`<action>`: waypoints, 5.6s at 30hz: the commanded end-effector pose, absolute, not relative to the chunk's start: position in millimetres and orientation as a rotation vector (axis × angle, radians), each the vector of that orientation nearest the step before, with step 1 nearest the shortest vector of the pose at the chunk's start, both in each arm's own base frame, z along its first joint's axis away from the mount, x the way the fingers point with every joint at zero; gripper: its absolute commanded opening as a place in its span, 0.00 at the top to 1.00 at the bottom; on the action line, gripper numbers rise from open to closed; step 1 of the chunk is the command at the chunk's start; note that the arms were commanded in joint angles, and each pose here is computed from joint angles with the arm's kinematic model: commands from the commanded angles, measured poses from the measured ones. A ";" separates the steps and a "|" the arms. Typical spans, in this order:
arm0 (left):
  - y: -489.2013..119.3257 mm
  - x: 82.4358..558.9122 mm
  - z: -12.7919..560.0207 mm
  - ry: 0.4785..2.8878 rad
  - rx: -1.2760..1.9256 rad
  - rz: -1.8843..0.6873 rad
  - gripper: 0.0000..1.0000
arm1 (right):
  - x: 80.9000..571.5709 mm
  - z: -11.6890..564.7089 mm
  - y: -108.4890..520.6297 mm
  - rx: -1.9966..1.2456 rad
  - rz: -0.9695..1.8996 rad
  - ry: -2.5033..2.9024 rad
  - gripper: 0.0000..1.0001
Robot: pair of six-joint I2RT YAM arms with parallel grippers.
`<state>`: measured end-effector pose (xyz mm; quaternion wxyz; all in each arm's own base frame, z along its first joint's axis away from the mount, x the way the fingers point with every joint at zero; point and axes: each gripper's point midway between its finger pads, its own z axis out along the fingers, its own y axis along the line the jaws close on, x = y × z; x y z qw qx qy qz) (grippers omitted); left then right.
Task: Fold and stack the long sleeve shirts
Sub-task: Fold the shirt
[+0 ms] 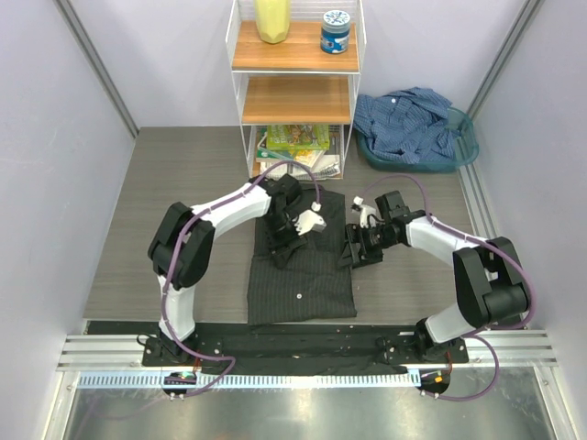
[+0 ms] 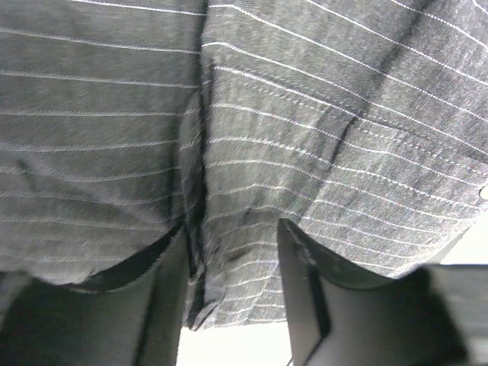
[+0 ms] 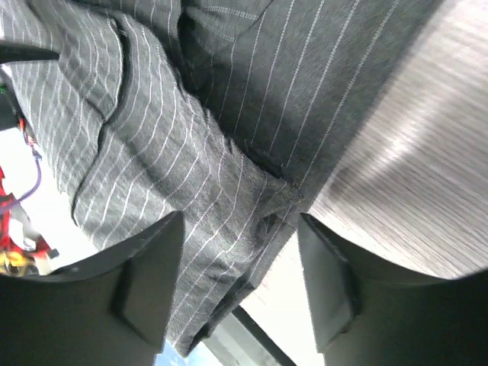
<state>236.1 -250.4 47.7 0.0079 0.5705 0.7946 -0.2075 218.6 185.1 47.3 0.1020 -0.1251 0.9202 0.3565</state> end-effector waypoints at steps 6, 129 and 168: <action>-232.4 257.2 130.7 2.405 1.504 -0.549 0.21 | 251.8 141.1 189.2 -0.511 0.960 2.408 0.34; -409.9 253.6 75.5 2.360 1.120 -0.964 0.65 | 99.2 40.4 169.3 0.372 1.019 2.906 0.70; -213.8 217.1 213.6 2.254 0.408 -1.480 0.27 | 106.1 32.9 310.7 -0.460 1.541 2.770 0.69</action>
